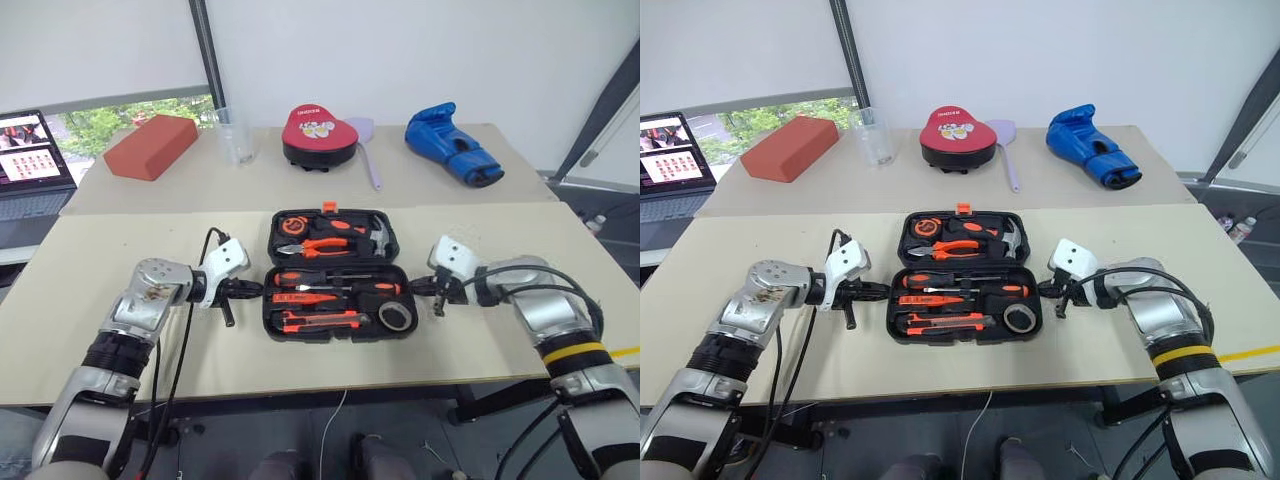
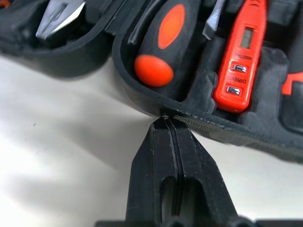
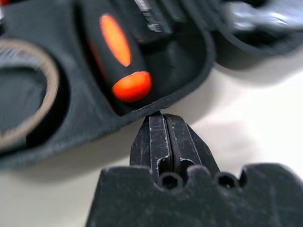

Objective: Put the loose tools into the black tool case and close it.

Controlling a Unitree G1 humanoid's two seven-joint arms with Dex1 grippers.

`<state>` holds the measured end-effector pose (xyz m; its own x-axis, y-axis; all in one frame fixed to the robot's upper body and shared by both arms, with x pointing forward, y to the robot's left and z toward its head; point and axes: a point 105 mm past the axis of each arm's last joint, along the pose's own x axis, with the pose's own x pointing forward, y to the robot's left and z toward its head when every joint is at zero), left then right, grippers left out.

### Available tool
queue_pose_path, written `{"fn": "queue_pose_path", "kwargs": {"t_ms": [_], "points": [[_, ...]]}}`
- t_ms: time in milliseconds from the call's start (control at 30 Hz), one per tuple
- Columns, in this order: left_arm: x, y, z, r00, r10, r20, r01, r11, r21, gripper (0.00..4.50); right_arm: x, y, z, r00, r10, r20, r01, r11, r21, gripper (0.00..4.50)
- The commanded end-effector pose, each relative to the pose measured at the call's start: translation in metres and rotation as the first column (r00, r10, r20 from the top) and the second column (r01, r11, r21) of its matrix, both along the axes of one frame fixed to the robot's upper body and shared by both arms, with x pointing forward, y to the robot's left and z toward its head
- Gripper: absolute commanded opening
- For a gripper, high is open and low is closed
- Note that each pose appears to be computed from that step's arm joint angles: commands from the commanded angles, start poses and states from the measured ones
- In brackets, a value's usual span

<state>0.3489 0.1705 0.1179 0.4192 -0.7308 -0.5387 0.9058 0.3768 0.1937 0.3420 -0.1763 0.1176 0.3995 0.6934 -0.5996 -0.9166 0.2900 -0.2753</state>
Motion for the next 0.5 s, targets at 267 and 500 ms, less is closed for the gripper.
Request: {"fn": "queue_pose_path", "kwargs": {"t_ms": [267, 500], "points": [[-0.059, -0.026, 0.005, 0.976, -0.215, -0.041, 0.215, 0.977, -0.002, 0.03, -0.026, 0.020, 0.007, 0.997, 0.064, 0.045, -0.067, 0.996, 0.061, 0.00], [-0.048, 0.012, -0.006, 0.998, -0.003, -0.058, 0.005, 0.999, 0.045, 0.03, -0.037, -0.006, -0.005, 0.999, -0.034, 0.002, 0.034, 0.999, 0.010, 0.00]]}}
